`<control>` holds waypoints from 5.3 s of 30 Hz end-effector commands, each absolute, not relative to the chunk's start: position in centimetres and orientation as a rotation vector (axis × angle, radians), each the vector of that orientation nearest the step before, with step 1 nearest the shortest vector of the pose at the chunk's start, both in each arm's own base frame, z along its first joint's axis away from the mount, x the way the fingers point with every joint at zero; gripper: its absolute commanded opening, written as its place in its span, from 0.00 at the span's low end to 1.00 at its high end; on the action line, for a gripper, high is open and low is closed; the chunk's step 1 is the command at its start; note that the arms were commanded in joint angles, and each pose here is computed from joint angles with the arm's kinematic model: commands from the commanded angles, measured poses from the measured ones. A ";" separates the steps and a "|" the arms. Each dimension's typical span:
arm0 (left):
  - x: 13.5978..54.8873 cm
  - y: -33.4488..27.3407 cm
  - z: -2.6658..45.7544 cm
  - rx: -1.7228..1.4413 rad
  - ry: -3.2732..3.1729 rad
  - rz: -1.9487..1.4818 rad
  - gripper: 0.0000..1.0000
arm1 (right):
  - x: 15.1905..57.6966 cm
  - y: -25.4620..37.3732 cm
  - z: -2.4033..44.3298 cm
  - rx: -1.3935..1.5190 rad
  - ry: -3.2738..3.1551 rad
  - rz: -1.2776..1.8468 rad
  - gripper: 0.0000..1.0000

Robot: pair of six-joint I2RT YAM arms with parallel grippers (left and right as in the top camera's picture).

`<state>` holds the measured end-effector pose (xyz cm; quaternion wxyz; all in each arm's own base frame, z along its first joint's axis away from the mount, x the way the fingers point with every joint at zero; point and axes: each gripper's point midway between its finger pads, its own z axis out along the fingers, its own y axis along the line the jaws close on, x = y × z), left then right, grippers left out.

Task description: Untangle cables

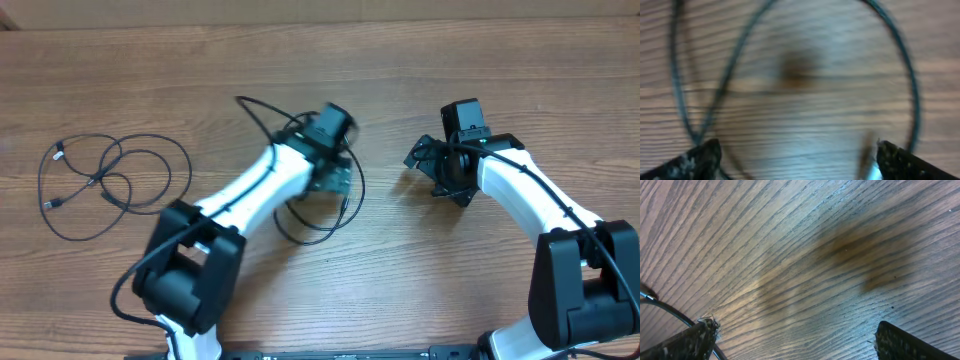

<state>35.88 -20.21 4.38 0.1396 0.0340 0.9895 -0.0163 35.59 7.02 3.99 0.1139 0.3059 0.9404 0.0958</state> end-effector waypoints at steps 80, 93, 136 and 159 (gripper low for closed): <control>36.2 -14.7 -4.0 -0.114 3.067 -0.092 0.22 | 36.2 6.8 5.1 0.884 2.721 0.288 1.00; 36.6 -14.8 -3.2 -0.114 3.072 -0.089 0.04 | 36.2 6.8 5.1 0.884 2.721 0.288 1.00; 37.5 -15.3 1.1 -0.104 3.096 -0.048 0.24 | 36.2 6.8 5.1 0.884 2.721 0.288 1.00; 37.3 -15.7 3.8 -0.090 3.030 -0.116 0.04 | 36.2 6.8 5.1 0.884 2.721 0.288 1.00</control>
